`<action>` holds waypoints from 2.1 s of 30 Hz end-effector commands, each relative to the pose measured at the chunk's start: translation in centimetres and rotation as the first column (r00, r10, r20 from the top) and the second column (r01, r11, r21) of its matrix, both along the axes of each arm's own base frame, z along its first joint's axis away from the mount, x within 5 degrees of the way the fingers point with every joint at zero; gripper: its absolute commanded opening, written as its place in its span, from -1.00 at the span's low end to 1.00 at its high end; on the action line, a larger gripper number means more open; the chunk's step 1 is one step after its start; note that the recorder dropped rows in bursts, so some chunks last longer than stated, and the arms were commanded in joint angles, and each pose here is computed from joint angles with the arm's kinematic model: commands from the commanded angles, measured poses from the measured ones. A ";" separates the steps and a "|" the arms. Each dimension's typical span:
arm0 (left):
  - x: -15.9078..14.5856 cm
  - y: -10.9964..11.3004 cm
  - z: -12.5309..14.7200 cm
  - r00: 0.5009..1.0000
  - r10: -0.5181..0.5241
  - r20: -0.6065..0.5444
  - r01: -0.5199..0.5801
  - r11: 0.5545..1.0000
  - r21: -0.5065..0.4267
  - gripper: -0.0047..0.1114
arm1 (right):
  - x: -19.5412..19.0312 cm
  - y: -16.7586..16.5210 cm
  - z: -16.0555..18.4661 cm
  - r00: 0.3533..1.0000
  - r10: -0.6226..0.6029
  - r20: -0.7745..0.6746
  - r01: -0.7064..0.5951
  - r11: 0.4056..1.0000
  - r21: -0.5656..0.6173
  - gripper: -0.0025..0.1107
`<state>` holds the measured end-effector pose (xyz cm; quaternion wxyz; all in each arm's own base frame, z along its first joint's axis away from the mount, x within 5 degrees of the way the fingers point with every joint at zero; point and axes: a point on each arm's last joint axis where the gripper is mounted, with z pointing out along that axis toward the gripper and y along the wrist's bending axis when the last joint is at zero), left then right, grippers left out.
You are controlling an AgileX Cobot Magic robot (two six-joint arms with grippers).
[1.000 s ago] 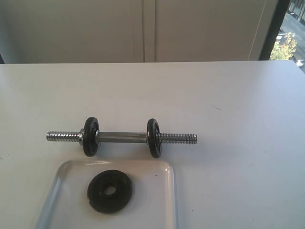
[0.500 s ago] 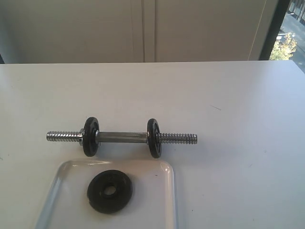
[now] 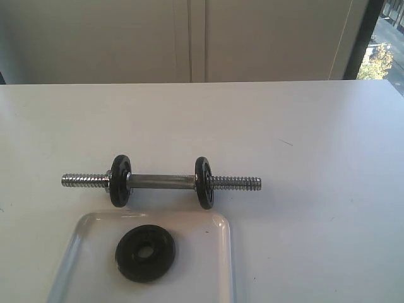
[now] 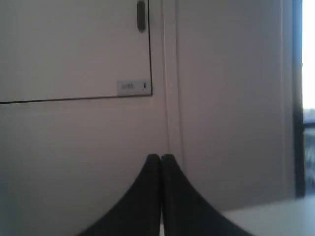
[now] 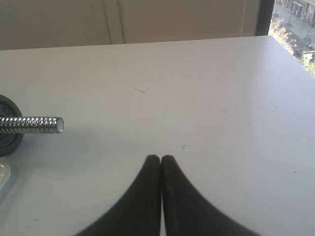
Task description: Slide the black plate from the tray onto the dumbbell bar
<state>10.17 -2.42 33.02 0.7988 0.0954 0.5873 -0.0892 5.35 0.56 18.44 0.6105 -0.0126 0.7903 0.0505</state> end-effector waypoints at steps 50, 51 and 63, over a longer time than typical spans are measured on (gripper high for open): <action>19.9 -21.5 -9.6 0.449 -0.103 -0.888 0.892 -0.009 0.452 -0.57 | 0.0 0.0 -0.1 1.000 0.003 0.004 -0.003 1.000 0.000 -0.96; 20.1 -21.6 -9.9 0.456 -0.104 -0.884 0.889 -0.004 0.459 -0.36 | 0.0 0.0 -0.1 1.000 0.003 0.004 -0.003 1.000 0.000 -0.96; 22.1 -22.6 -13.6 0.502 -0.095 -0.859 0.865 0.043 0.501 0.19 | 0.0 0.0 -0.1 1.000 0.003 0.004 -0.003 1.000 0.000 -0.96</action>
